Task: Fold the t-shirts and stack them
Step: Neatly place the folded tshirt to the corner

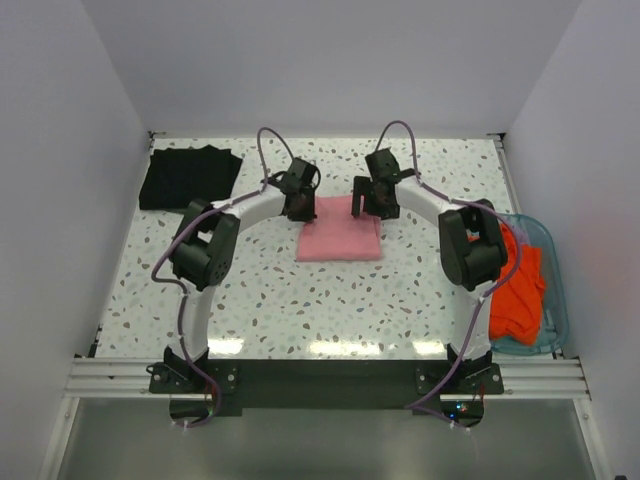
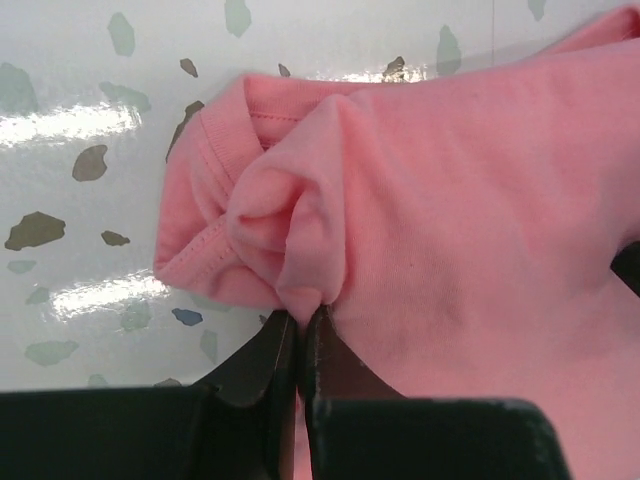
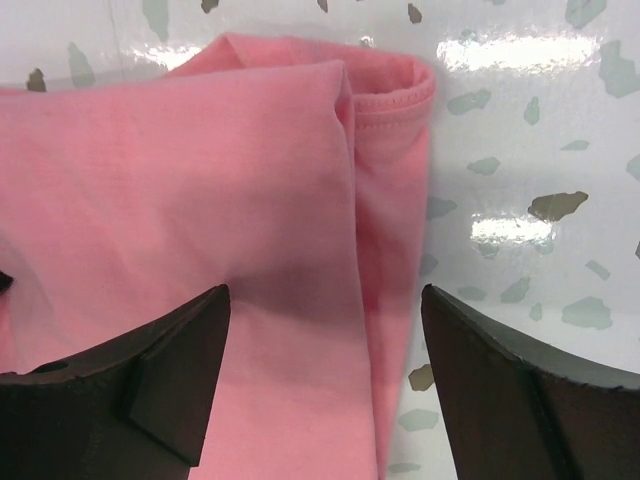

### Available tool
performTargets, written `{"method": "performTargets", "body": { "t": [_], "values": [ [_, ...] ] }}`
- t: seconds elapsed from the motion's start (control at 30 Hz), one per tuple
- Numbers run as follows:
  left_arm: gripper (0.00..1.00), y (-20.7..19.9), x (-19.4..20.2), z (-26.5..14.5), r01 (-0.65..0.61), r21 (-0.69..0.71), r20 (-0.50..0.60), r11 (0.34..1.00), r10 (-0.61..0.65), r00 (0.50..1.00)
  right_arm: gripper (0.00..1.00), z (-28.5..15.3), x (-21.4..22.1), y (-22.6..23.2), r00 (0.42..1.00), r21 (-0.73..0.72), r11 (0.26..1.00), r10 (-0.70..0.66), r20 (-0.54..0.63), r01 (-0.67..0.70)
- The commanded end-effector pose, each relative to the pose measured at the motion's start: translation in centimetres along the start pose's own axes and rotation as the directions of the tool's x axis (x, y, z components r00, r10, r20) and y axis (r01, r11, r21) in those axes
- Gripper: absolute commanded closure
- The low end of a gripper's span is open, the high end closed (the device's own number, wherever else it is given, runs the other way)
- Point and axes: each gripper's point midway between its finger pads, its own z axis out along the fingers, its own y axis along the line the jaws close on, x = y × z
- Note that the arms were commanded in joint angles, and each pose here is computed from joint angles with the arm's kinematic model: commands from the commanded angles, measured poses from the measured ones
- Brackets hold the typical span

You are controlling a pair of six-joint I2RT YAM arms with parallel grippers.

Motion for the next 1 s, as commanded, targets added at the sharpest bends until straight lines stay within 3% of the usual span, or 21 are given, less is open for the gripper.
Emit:
{"method": "performTargets", "body": {
  "t": [0.0,0.17,0.4,0.63,0.8,0.97],
  "values": [
    [1.00,2.6,1.8,-0.1,-0.071,-0.154,-0.110,0.986,0.054,0.992,0.19,-3.0,-3.1,1.1,0.997,-0.036,0.999,0.015,0.077,-0.013],
    [1.00,7.0,-3.5,-2.7,-0.165,-0.388,-0.044,0.907,0.160,0.986,0.13,-7.3,-4.6,1.7,0.986,-0.077,0.996,0.062,0.153,-0.051],
    [1.00,12.7,-9.9,-7.6,-0.231,-0.633,-0.007,0.739,0.293,0.956,0.12,-9.1,-3.6,2.6,0.985,-0.122,0.992,0.051,0.162,-0.031],
    [1.00,14.5,-16.0,-11.7,-0.228,-0.742,0.043,0.631,0.385,0.922,0.12,-9.4,-2.7,5.1,0.986,-0.155,0.988,0.008,0.165,0.018],
    [1.00,15.7,-18.7,-14.4,-0.256,-0.809,0.004,0.529,0.440,0.898,0.12,-8.1,-2.1,7.3,0.990,-0.165,0.985,-0.030,0.136,0.053],
    [1.00,17.1,-21.2,-16.9,-0.223,-0.830,0.044,0.511,0.458,0.888,0.12,-7.5,-1.9,8.2,0.990,-0.172,0.983,-0.047,0.132,0.070]
  ]
}}
